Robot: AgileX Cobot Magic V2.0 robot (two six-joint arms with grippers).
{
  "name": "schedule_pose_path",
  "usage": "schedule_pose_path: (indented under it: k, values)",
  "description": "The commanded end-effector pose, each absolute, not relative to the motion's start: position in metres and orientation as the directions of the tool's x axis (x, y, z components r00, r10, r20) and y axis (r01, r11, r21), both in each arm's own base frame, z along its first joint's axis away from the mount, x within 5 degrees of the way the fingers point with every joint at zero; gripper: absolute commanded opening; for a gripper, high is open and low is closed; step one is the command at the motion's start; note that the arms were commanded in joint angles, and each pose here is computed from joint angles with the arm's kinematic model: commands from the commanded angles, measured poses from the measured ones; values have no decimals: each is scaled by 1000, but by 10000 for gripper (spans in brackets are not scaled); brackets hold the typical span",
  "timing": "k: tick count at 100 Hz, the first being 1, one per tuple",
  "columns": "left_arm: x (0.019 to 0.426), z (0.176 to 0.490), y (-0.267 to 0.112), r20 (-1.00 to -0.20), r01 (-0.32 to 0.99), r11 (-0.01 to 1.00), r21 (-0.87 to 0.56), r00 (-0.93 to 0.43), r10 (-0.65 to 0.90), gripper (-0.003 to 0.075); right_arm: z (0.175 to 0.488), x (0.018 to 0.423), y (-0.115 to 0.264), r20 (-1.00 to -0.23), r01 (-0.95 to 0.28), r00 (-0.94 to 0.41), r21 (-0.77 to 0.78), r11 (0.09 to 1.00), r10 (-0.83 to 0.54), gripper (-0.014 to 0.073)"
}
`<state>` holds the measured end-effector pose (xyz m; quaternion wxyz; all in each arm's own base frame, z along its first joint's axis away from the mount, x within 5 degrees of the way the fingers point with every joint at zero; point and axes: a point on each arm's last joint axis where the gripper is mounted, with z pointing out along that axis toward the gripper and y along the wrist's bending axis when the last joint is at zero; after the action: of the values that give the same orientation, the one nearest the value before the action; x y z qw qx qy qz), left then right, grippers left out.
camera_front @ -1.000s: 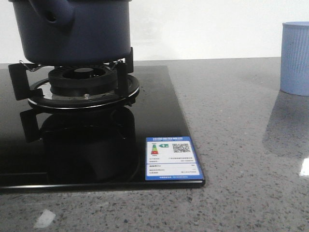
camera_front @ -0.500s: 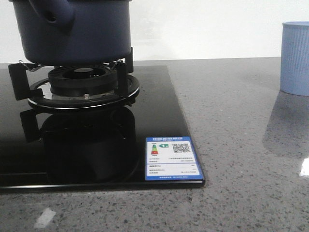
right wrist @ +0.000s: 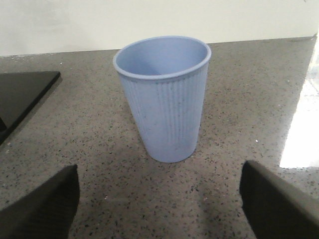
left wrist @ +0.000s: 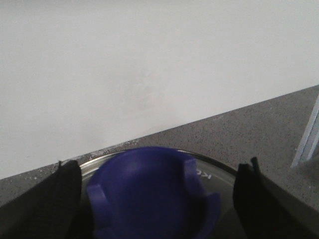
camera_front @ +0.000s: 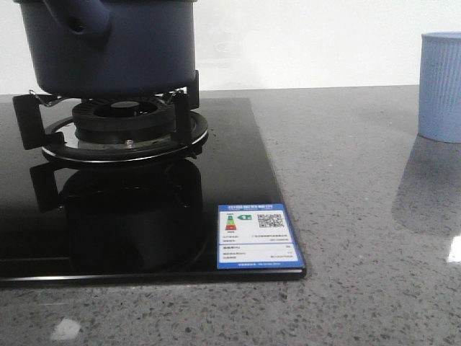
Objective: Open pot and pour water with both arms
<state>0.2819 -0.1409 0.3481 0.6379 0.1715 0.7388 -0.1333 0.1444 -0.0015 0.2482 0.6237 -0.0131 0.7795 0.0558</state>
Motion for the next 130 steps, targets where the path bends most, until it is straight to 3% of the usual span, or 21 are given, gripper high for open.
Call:
schedule_pose_path:
  k: [1, 15, 24, 38, 47, 56, 78, 94, 111, 130]
  values:
    - [265, 393, -131, -999, 401, 916, 18, 46, 0, 578, 260, 145, 0, -983, -112, -170, 84, 990, 64, 591]
    - [241, 420, -118, -990, 401, 916, 26, 136, -32, 575, 264, 145, 6, -988, -176, -131, 100, 979, 77, 587]
    - [224, 435, -111, -980, 401, 913, 70, 198, -12, 551, 271, 145, 9, -991, -217, -92, 119, 969, 101, 504]
    - [207, 449, -95, -971, 377, 923, 76, 236, -17, 386, 292, 147, 14, -994, -283, -6, 103, 954, 105, 171]
    - [201, 454, -80, -971, 334, 939, 77, 238, -5, 190, 311, 148, 15, -993, -313, 59, 76, 947, 99, -77]
    - [196, 454, -64, -977, 286, 955, 79, 215, 17, -23, 328, 150, 15, -990, -309, 107, 54, 949, 91, -66]
    - [164, 432, -29, -975, 151, 986, 72, 217, 38, -20, 333, 141, 4, -992, -171, 97, 60, 984, 77, -66]
    - [128, 382, -13, -971, 80, 996, 29, 237, 9, -20, 310, 119, 6, -993, -140, 94, 57, 988, 71, -66]
    - [103, 315, -5, -976, 46, 998, -35, 212, -44, -20, 265, 101, 6, -998, -97, 31, 45, 994, 48, -66]
    - [88, 283, -2, -976, 38, 997, -71, 202, -77, -20, 249, 91, 8, -997, -97, 36, 60, 993, 63, -68]
